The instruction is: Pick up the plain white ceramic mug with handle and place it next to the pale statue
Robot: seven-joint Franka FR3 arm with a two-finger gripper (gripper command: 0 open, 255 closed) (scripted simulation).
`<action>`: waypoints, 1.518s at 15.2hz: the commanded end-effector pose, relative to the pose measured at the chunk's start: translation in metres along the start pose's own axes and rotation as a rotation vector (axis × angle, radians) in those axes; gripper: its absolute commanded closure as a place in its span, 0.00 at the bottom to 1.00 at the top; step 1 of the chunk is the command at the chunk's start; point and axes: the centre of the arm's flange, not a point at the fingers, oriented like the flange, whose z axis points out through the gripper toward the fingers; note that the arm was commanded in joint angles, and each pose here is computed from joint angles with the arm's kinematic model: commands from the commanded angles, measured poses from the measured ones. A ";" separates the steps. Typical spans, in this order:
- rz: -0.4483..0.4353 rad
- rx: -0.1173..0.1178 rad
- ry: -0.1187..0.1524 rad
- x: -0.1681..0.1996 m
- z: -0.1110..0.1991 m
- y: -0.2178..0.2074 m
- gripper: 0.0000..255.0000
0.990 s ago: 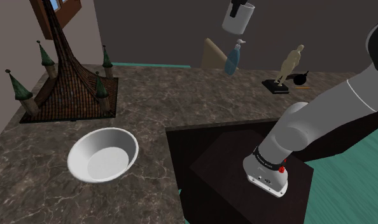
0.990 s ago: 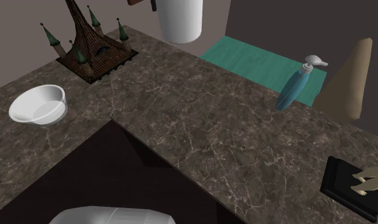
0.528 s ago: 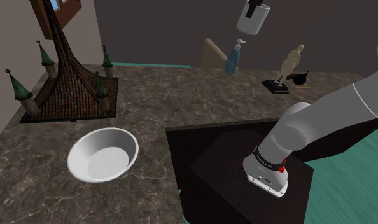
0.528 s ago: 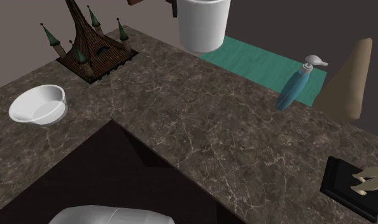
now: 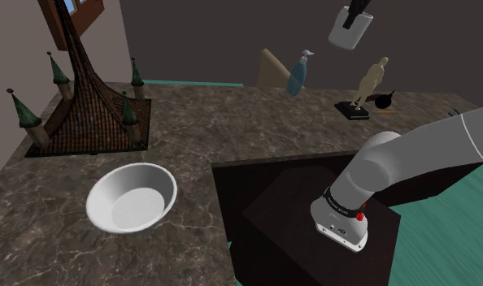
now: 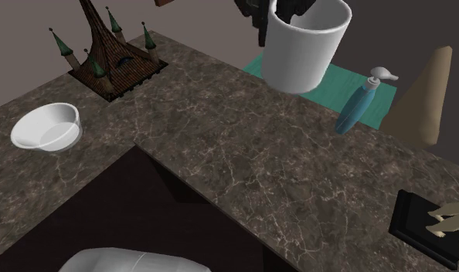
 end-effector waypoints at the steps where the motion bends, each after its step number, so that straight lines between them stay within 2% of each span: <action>1: -0.001 0.000 0.000 -0.017 -0.001 0.020 1.00; 23: -0.001 0.000 0.000 -0.218 -0.016 0.230 1.00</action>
